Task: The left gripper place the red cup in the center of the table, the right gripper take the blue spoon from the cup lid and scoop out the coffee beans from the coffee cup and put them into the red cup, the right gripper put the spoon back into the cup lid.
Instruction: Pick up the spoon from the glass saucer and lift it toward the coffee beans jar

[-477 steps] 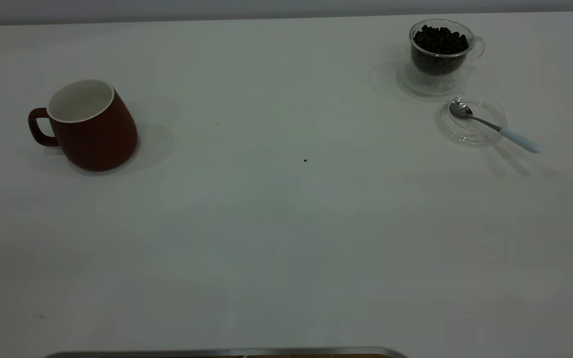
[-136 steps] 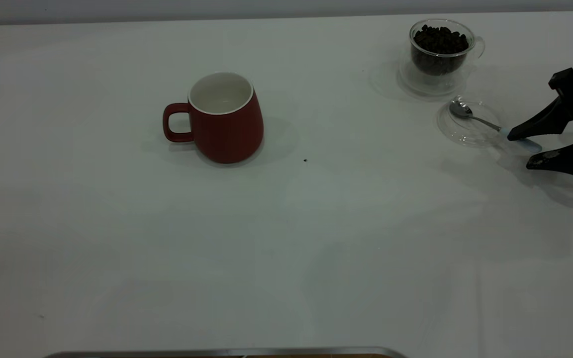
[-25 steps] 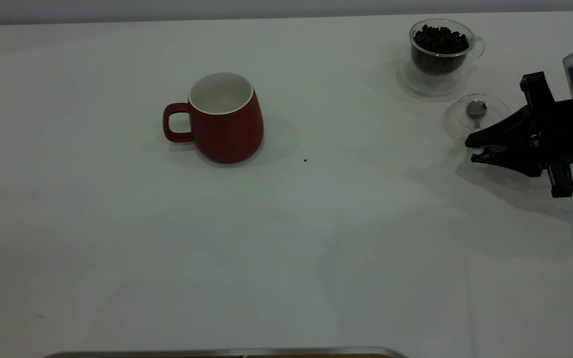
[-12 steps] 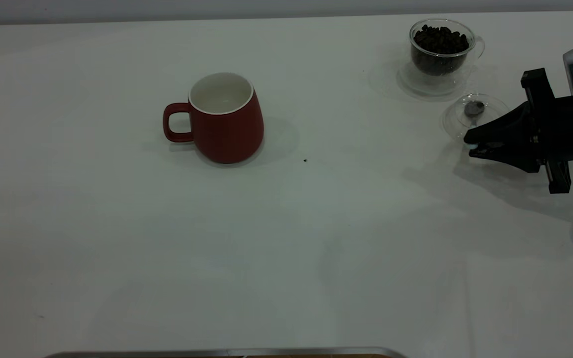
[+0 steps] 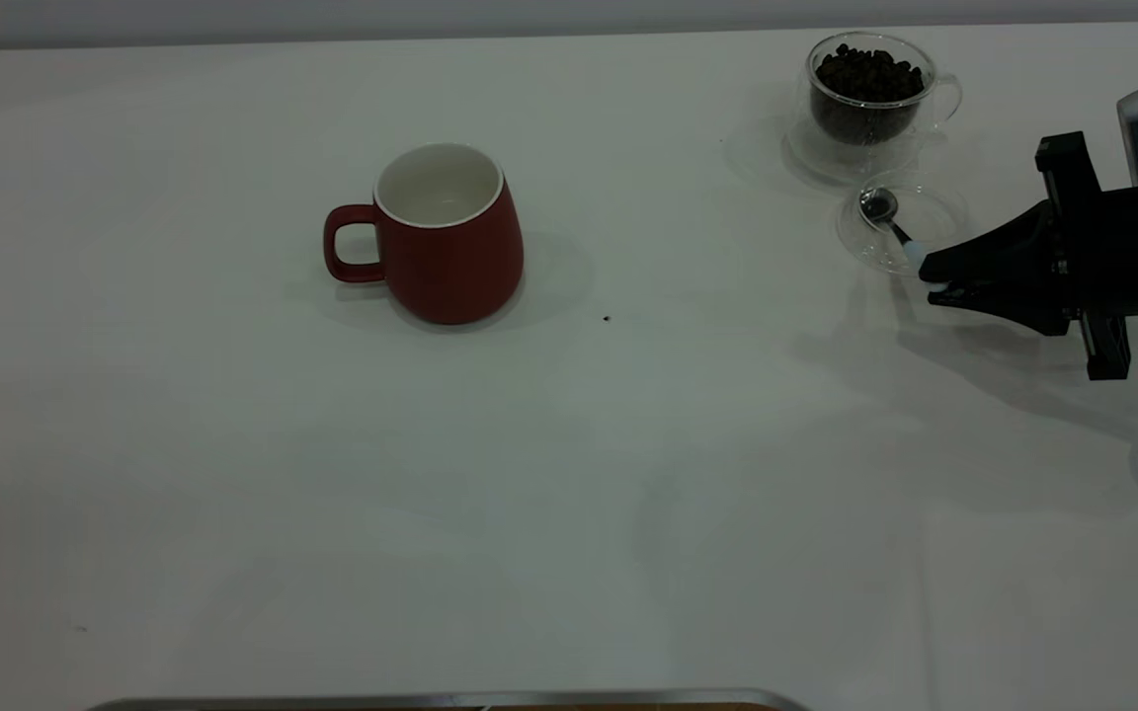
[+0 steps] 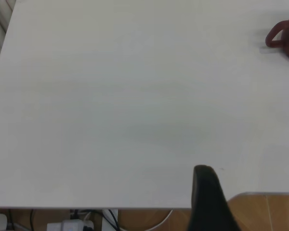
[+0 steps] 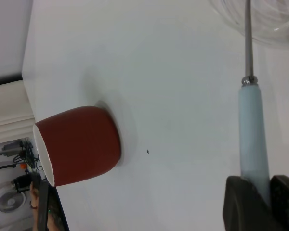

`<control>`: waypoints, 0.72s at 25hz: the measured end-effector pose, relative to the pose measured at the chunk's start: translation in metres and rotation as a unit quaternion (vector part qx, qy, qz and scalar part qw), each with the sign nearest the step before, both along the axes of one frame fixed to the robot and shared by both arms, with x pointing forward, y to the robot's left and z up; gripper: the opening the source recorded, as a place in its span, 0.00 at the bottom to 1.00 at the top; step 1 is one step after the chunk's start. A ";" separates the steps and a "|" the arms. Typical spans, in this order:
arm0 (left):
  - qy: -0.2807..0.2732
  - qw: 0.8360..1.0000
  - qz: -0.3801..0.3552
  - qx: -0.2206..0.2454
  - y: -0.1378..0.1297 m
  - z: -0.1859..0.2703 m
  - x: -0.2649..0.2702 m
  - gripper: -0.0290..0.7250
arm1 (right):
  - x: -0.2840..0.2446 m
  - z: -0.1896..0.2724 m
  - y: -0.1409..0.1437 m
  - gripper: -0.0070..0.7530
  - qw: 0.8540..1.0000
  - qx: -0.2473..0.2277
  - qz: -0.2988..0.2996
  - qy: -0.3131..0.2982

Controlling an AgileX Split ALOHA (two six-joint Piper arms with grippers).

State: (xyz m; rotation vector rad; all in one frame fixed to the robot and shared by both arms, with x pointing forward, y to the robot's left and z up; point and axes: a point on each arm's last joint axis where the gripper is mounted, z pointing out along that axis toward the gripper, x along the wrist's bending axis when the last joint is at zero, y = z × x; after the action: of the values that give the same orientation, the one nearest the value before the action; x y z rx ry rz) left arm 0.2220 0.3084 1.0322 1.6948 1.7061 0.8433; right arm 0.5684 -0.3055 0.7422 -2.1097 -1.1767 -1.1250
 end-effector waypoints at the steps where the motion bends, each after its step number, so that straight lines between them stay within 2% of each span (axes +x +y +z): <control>1: 0.000 1.000 0.000 0.000 0.000 0.000 0.000 0.72 | 0.000 0.000 0.000 0.15 1.000 0.000 0.000 0.000; 18: 0.000 1.000 0.000 0.000 0.000 0.000 0.000 0.72 | -0.002 0.004 -0.010 0.15 1.000 0.026 0.000 -0.009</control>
State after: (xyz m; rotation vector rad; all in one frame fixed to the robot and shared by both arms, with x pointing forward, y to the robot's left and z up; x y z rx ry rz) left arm 0.2220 0.3084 1.0322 1.6948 1.7061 0.8433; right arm 0.5660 -0.3154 0.7464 -2.0642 -1.1427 -1.1646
